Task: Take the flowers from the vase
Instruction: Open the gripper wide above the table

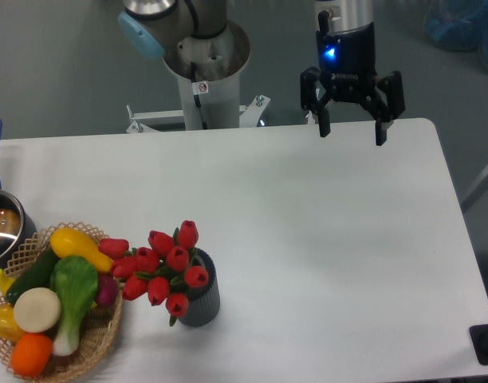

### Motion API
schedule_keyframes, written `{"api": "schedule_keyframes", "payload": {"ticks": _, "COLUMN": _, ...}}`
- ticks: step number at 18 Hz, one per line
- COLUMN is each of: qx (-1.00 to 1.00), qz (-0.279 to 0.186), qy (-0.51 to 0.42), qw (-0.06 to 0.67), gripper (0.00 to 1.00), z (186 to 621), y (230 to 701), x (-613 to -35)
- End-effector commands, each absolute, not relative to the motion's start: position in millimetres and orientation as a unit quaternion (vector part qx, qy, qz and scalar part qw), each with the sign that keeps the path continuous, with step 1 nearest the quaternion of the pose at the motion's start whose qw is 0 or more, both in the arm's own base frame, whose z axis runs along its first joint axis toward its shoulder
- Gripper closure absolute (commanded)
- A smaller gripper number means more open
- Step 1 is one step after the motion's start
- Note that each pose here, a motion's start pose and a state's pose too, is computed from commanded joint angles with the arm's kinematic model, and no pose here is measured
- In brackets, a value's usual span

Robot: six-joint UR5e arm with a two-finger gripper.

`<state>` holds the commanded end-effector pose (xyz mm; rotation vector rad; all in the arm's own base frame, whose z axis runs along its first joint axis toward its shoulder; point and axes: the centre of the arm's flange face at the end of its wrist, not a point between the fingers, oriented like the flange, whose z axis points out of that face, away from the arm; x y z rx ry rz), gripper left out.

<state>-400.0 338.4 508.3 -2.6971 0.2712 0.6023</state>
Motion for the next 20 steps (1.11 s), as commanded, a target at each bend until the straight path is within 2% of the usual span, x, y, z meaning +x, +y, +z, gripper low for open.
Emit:
{"api": "schedule_keyframes", "payload": {"ticks": 9, "qx": -0.953, "qz": 0.193, "qy": 0.085, "qw": 0.218, "gripper": 0.00, "z": 504.5, "y": 337.8, "x": -401.4}}
{"api": "schedule_keyframes", "payload": {"ticks": 13, "qx": -0.949, "qz": 0.161, "qy": 0.033, "qw": 0.268, "gripper": 0.00, "z": 505.8, "y": 343.1, "x": -398.3}}
{"api": "schedule_keyframes", "payload": {"ticks": 17, "qx": -0.944, "qz": 0.160, "qy": 0.007, "qw": 0.289, "gripper": 0.00, "z": 510.3, "y": 347.2, "x": -397.0}}
{"api": "schedule_keyframes", "payload": {"ticks": 20, "qx": -0.936, "qz": 0.142, "qy": -0.004, "qw": 0.322, "gripper": 0.00, "z": 514.1, "y": 351.6, "x": -395.0}}
